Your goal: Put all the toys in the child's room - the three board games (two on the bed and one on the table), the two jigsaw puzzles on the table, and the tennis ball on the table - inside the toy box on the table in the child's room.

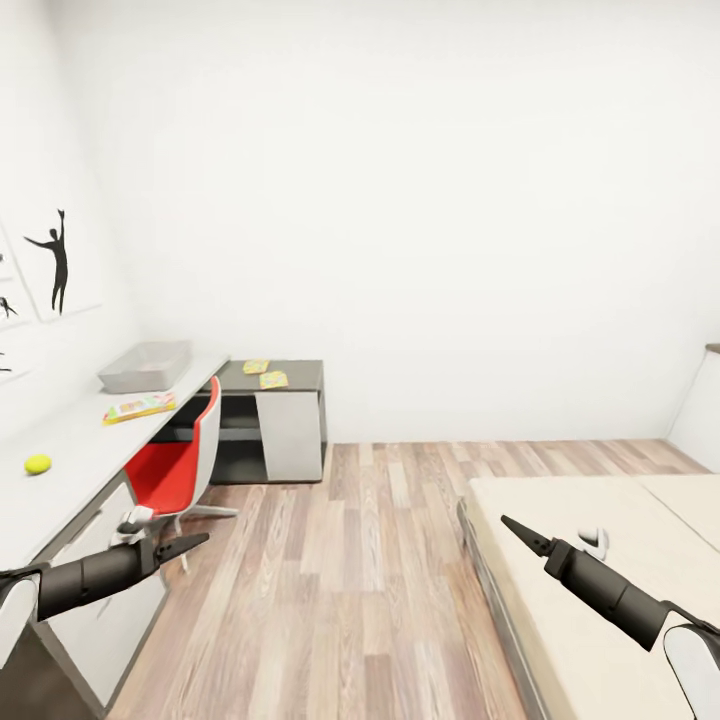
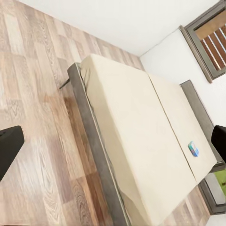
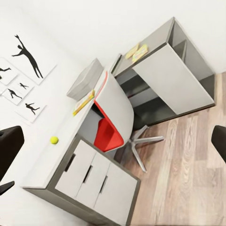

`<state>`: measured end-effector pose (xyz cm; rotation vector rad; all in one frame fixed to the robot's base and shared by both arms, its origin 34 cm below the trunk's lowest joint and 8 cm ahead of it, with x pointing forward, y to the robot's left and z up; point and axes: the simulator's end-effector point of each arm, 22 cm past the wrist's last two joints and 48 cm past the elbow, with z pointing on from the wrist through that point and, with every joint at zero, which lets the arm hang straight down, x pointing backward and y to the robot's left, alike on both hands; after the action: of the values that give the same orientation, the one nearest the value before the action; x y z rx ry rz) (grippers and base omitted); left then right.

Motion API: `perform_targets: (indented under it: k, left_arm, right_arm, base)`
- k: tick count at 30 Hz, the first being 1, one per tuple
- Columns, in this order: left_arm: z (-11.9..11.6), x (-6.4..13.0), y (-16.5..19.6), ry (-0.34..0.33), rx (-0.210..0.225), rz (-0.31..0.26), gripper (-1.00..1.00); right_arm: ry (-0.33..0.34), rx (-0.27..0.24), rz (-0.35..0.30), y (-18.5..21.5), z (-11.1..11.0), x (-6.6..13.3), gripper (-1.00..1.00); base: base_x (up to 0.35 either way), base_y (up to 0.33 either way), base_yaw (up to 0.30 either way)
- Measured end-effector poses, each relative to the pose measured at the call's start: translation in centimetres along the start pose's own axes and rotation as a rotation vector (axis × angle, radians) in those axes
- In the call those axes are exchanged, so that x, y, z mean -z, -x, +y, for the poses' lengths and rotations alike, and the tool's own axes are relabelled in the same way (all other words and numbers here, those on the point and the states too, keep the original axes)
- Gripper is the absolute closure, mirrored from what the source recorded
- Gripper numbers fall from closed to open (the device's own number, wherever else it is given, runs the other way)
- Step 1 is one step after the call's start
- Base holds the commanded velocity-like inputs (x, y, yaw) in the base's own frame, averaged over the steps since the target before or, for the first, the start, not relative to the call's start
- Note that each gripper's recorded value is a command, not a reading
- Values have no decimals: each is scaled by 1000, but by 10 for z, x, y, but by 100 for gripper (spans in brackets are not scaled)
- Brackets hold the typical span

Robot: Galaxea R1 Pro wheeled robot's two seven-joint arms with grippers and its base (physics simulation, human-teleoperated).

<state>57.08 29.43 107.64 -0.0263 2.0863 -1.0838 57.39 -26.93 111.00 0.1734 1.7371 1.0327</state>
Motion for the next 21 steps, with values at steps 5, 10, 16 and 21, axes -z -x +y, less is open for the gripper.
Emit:
perform_targets:
  k: [5,10,16,21]
  left_arm:
    - [0,0,0,0,0,0,-100]
    - [0,0,0,0,0,0,-100]
    - [-1,0,0,-1,-1,0,-100]
    - [-2,1,1,-2,-4,-3,-100]
  right_arm:
    - [0,0,0,0,0,0,-100]
    - [0,0,0,0,0,0,-100]
    - [1,1,-2,0,0,0,-100]
    - [3,2,-4,1,2,1,-100]
  base:
    - [-164,-1,165]
    - [-50,0,40]
    - [-61,0,-41]
    - [-88,0,-127]
